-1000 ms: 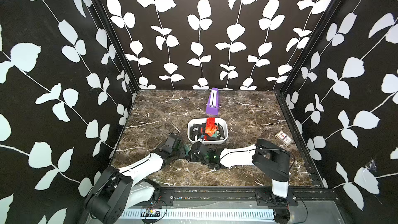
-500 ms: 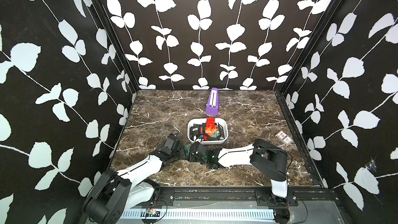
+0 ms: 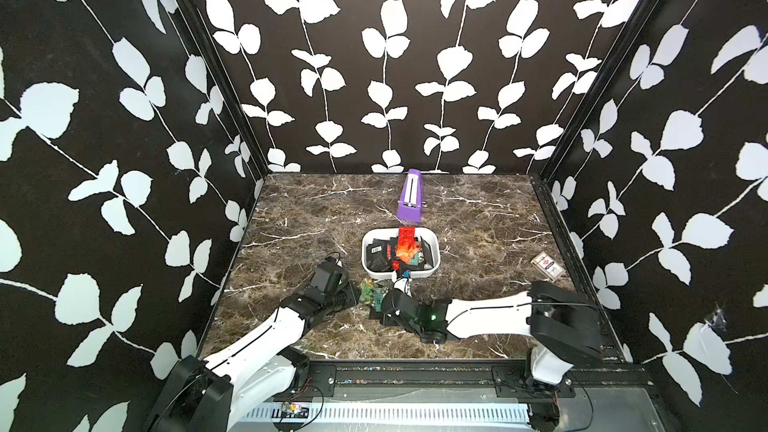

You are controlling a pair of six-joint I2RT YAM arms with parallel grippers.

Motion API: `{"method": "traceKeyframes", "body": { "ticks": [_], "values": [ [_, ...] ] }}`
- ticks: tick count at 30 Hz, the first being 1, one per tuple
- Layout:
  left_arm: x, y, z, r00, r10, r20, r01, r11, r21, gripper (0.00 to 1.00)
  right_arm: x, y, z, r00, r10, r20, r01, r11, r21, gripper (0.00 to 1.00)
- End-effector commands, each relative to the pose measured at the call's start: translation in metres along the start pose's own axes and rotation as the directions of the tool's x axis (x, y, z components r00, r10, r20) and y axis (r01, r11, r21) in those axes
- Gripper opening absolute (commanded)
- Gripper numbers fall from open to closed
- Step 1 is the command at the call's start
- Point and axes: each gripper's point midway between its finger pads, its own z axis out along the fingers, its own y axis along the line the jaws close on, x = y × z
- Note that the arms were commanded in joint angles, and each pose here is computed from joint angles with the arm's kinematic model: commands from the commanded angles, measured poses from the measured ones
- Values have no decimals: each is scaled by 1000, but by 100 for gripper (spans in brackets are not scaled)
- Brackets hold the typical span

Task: Put the tea bags into the storage box
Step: Pick up the tea bag from the center of the board.

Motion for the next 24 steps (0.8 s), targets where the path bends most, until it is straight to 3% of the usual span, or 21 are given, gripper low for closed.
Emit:
{"method": "traceKeyframes", "body": {
  "ticks": [1, 10, 24],
  "values": [
    [-6, 2, -7, 999, 38, 16, -37, 999, -36, 34, -11, -9, -23, 998, -36, 53, 34, 999, 40, 0],
    [-20, 12, -5, 990, 138, 43, -130, 982, -138, 42, -81, -4, -91, 964, -124, 234, 113, 992, 62, 0],
    [-23, 10, 8, 986, 165, 13, -161, 976, -144, 49, -187, -12, -49, 967, 3, 253, 1, 1000, -16, 0]
  ]
}}
